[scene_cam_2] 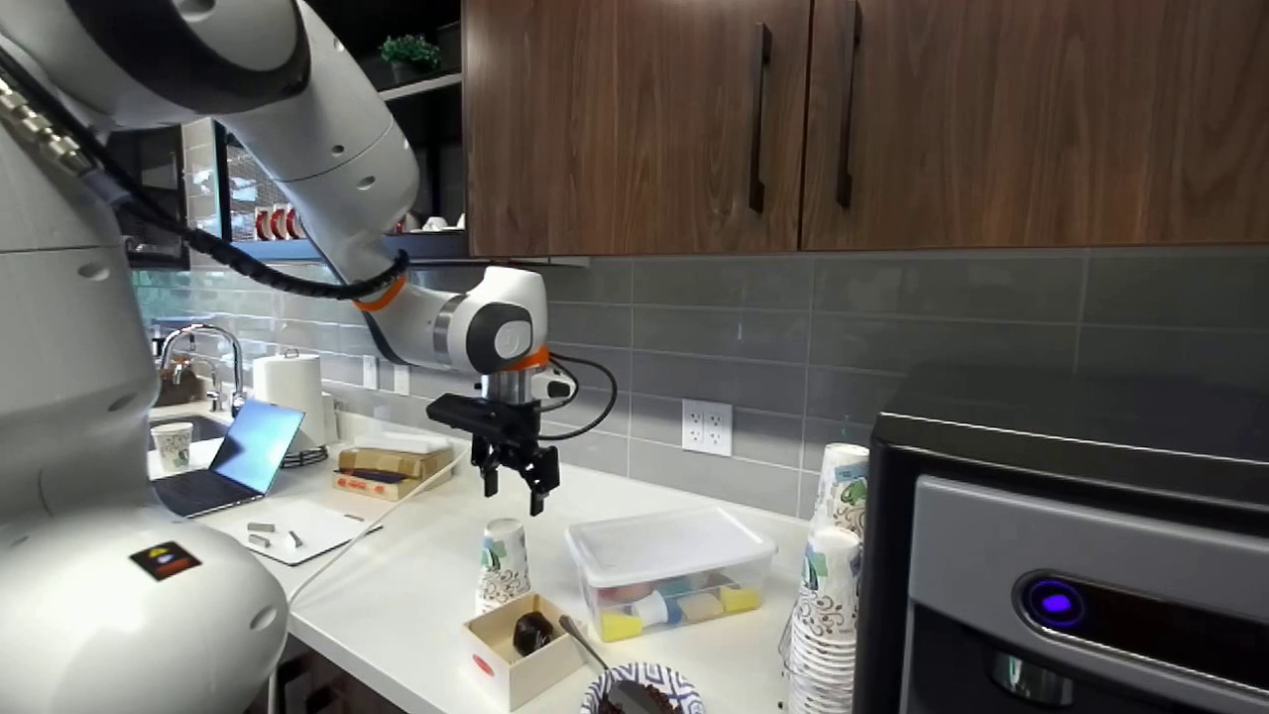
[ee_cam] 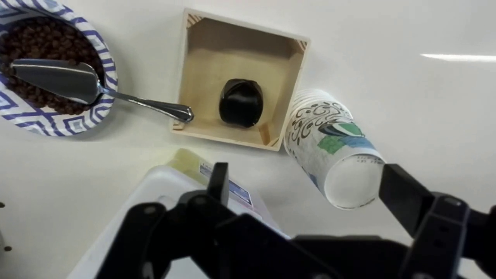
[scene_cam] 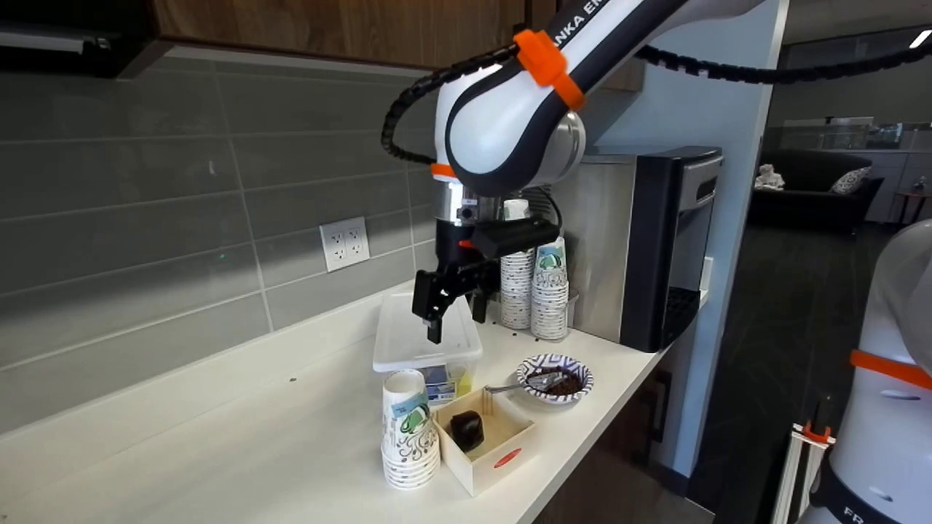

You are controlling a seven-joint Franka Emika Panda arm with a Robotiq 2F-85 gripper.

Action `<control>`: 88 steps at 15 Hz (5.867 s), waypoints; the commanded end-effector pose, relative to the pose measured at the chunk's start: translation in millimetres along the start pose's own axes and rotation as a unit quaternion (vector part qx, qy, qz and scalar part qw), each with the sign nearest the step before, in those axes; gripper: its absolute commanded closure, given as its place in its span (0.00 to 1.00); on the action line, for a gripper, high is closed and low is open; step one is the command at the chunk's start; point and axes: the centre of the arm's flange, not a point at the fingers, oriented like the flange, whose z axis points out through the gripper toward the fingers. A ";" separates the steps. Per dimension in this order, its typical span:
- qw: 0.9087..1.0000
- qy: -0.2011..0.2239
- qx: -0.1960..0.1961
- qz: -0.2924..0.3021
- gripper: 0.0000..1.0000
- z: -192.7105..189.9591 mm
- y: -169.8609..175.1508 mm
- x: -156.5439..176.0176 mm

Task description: Move the white cup to the right

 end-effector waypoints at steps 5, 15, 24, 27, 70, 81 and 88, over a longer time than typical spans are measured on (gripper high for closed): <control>1.000 -0.019 0.002 0.018 0.00 48.9 -7.1 20.7; 1.000 -0.006 -0.012 0.023 0.00 65.6 -14.2 46.1; 1.000 -0.010 -0.018 0.017 0.65 74.1 -18.4 51.3; 1.000 -0.008 -0.018 0.011 0.88 73.6 -25.7 54.0; 0.954 0.130 -0.052 0.265 0.99 -170.8 12.5 -80.1; 0.845 0.160 0.015 0.510 0.99 -208.7 170.7 -69.0; 0.809 0.160 0.010 0.565 0.99 -242.3 248.4 -30.3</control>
